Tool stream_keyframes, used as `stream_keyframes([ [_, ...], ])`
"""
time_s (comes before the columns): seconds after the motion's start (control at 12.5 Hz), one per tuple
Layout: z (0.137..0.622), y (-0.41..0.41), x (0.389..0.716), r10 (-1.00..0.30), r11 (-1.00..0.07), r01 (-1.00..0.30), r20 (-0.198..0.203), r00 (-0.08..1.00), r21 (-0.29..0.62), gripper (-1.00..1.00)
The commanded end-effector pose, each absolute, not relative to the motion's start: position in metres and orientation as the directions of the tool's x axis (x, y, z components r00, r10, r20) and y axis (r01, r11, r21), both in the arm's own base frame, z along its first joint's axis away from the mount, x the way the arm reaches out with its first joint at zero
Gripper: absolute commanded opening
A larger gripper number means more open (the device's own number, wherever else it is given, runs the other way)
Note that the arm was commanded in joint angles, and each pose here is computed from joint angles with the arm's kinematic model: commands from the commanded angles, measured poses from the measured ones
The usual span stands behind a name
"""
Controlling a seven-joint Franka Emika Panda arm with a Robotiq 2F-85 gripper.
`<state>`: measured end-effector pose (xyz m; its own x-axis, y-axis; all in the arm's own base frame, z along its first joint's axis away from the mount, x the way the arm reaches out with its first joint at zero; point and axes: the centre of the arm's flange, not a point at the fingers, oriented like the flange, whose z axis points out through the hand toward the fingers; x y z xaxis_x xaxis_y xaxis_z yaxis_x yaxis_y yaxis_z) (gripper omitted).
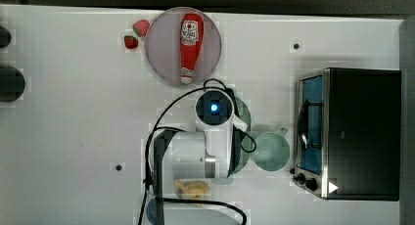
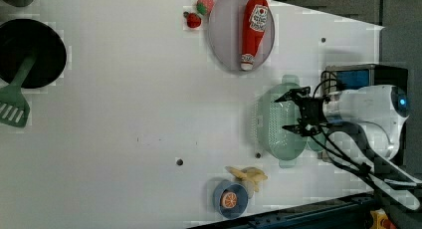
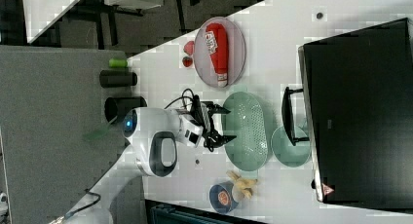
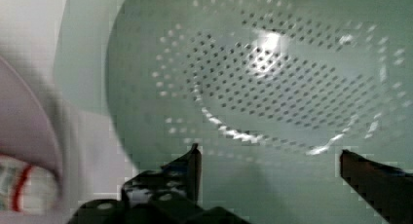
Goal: Drag strainer right to left.
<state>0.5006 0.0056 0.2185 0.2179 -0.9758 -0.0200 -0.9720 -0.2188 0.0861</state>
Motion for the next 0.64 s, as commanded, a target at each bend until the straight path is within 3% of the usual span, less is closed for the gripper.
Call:
stream_keyframes([
  [0.08, 0.189, 0.02, 0.5, -0.994, -0.113, -0.992, -0.007, 0.112, 0.063, 1.0],
  [0.4, 0.165, 0.034, 0.493, -0.999, -0.037, -0.999, -0.014, 0.037, 0.022, 1.0],
  [0.64, 0.167, 0.059, 0.492, -0.998, -0.06, -0.998, -0.027, 0.059, 0.019, 1.0],
])
